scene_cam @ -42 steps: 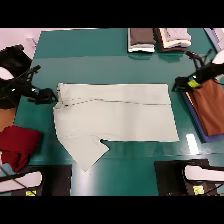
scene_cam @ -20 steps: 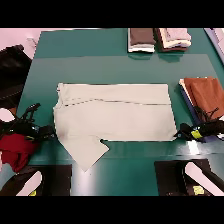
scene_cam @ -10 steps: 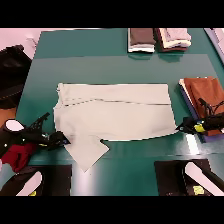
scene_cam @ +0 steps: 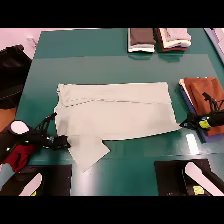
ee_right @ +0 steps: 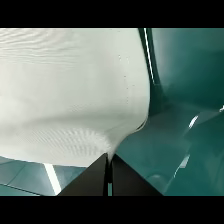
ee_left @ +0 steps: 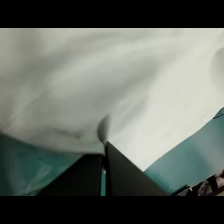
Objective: Fold the shirts.
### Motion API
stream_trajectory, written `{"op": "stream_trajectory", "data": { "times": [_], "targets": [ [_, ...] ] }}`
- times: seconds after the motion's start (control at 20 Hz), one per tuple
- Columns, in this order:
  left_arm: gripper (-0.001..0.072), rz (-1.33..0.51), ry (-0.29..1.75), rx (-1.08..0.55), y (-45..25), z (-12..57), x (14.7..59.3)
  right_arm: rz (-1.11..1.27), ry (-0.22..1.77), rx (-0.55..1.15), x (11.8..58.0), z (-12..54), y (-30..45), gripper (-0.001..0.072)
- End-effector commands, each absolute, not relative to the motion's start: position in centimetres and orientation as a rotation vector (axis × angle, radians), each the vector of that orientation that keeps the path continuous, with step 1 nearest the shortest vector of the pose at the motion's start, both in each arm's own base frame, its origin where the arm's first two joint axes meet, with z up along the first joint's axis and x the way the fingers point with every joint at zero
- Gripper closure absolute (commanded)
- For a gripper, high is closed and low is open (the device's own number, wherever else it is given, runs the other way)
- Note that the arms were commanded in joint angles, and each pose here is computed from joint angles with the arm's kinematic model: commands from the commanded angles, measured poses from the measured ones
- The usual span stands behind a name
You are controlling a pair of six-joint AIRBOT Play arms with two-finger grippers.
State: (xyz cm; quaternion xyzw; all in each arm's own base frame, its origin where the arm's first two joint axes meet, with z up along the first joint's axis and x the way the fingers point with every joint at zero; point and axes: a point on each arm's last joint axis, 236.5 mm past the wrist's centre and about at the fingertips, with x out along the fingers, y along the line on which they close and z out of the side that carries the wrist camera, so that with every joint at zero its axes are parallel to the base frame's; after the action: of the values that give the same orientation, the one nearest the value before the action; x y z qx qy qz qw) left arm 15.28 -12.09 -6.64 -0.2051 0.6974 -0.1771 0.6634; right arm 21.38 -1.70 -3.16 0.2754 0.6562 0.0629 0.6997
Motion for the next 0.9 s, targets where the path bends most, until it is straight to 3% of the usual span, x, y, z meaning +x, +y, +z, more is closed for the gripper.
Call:
{"op": "stream_trajectory", "data": {
  "times": [0.0, 0.2, 0.35, 0.65, 0.85],
  "targets": [
    [0.0678, -0.355, 1.539, -0.345, -10.1, -3.6, 13.7, 0.142, 1.444, 0.553, 20.6, -1.2, -1.7, 0.0696],
    [0.0678, -0.382, 1.511, -0.317, -10.2, 0.4, 11.7, 0.057, 1.447, 0.453, 17.5, -0.3, -2.3, 0.0696],
    [0.0678, -0.385, 1.436, -0.303, -10.2, 2.7, 13.8, 0.008, 1.333, 0.416, 18.7, 2.2, -2.9, 0.0696],
    [0.0677, -0.373, 1.278, -0.256, -9.6, 3.2, 23.7, 0.108, 1.298, 0.298, 25.3, 4.0, -1.6, 0.0697],
    [0.0677, -0.299, 1.244, -0.196, -7.6, 2.7, 32.0, 0.135, 1.324, 0.308, 31.5, 3.3, -0.6, 0.0697]
  ]
}}
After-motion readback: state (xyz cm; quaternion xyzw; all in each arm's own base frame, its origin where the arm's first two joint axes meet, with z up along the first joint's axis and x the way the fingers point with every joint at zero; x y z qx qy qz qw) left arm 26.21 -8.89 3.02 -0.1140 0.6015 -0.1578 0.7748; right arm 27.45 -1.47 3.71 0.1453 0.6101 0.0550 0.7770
